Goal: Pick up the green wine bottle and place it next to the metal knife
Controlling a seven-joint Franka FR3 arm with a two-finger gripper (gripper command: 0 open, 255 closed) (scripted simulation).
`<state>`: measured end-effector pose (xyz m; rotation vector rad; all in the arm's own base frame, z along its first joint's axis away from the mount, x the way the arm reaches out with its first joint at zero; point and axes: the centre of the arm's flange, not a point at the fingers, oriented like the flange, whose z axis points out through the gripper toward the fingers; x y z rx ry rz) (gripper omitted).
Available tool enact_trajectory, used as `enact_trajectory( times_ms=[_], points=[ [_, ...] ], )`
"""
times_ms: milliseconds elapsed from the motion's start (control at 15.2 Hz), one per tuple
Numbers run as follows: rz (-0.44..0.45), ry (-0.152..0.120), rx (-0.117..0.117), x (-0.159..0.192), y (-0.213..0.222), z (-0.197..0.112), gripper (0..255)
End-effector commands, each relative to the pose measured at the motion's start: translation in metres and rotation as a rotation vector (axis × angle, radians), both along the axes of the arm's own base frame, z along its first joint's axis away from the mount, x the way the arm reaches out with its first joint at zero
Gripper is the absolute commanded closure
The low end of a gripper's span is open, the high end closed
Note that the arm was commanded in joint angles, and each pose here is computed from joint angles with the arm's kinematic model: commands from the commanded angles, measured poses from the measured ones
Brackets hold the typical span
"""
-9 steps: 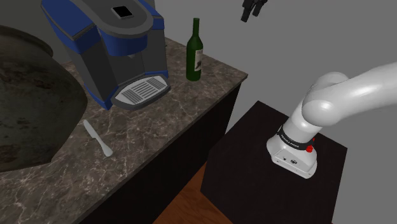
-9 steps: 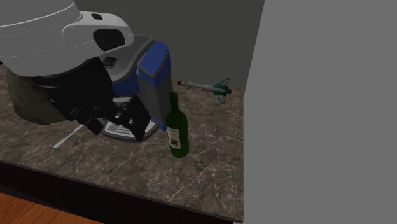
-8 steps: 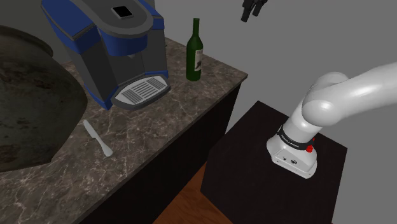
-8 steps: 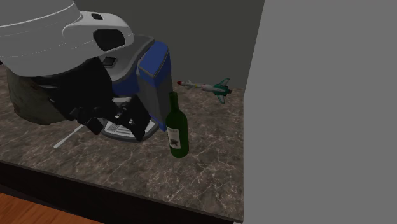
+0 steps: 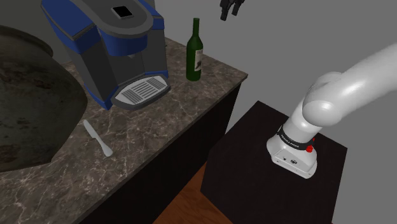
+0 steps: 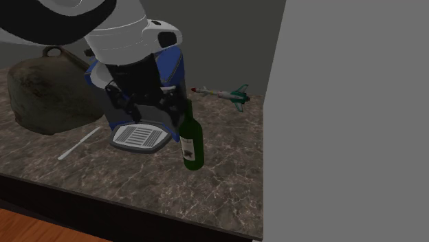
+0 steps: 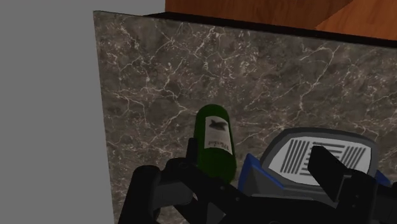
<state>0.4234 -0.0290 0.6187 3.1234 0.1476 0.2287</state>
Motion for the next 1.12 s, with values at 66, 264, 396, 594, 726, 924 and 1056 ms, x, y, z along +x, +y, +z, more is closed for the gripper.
enact_trajectory(
  times_ms=[66,264,396,594,726,924,1056],
  points=[
    [0.016,0.012,0.002,0.041,-0.004,-0.008,0],
    [0.032,0.024,0.006,0.082,-0.004,-0.016,0],
    [0.042,0.033,0.008,0.109,-0.005,-0.023,0],
    [0.058,0.045,0.011,0.149,-0.004,-0.032,0],
    [0.067,0.053,0.013,0.174,-0.004,-0.038,0],
    [0.067,0.053,0.013,0.175,-0.004,-0.054,0],
    [0.067,0.053,0.013,0.176,-0.003,-0.064,0]
  ],
)
